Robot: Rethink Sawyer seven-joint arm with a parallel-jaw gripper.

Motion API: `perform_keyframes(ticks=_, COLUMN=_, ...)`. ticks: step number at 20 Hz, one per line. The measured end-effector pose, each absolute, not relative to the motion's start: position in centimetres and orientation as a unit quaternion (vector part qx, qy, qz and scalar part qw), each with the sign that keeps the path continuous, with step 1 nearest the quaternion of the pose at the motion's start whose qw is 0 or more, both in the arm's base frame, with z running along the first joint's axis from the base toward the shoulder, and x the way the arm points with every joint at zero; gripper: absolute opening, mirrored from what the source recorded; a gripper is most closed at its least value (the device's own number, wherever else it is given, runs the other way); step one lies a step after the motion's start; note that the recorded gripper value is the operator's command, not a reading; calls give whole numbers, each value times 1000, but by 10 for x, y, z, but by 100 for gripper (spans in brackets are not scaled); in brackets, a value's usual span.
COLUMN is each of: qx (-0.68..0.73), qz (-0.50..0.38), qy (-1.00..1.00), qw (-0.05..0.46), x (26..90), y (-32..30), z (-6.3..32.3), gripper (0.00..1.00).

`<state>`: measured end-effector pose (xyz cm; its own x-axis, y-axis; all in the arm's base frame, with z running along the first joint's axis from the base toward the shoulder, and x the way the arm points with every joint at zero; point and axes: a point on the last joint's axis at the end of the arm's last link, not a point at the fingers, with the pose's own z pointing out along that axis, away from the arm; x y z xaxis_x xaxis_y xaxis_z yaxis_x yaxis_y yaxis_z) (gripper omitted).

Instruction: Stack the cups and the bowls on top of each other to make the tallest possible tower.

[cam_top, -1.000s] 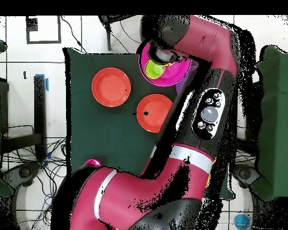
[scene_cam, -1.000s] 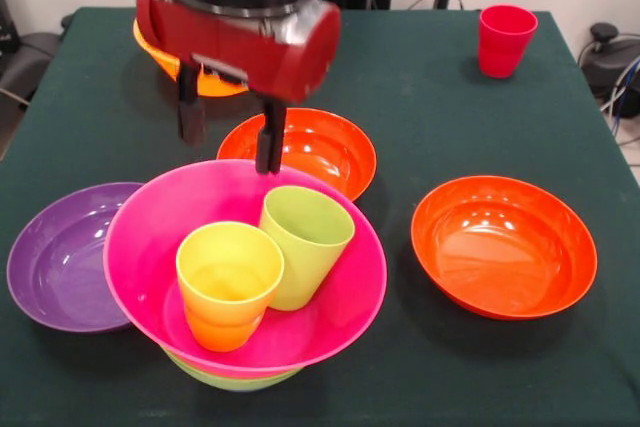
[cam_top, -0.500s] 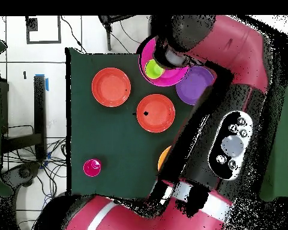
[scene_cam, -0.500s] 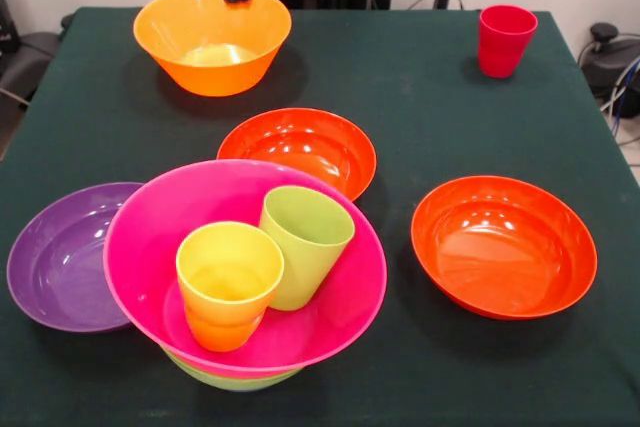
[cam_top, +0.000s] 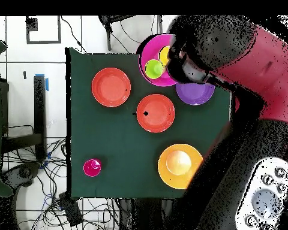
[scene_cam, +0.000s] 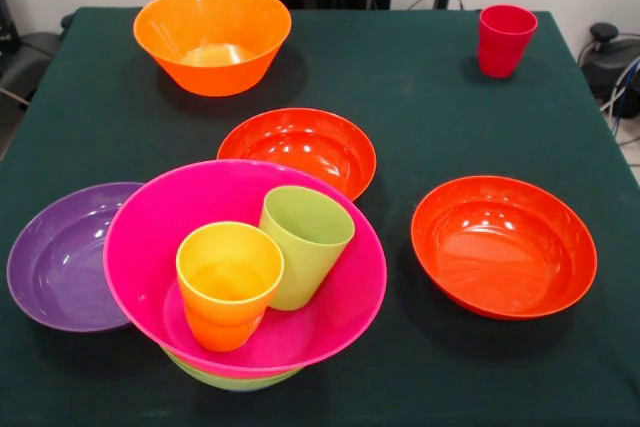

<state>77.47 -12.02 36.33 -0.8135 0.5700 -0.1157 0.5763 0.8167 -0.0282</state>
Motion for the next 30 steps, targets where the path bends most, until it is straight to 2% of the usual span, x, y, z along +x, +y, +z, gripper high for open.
perform_keyframes(ticks=6, qx=325, qz=-28, qy=945, qw=39, x=736, y=-140, z=377, gripper=100)
perform_keyframes(ticks=11, qx=338, qz=-18, qy=940, qw=35, x=713, y=-145, z=369, gripper=100)
perform_keyframes(ticks=30, qx=382, qz=4, qy=923, qw=52, x=634, y=-160, z=275, gripper=100)
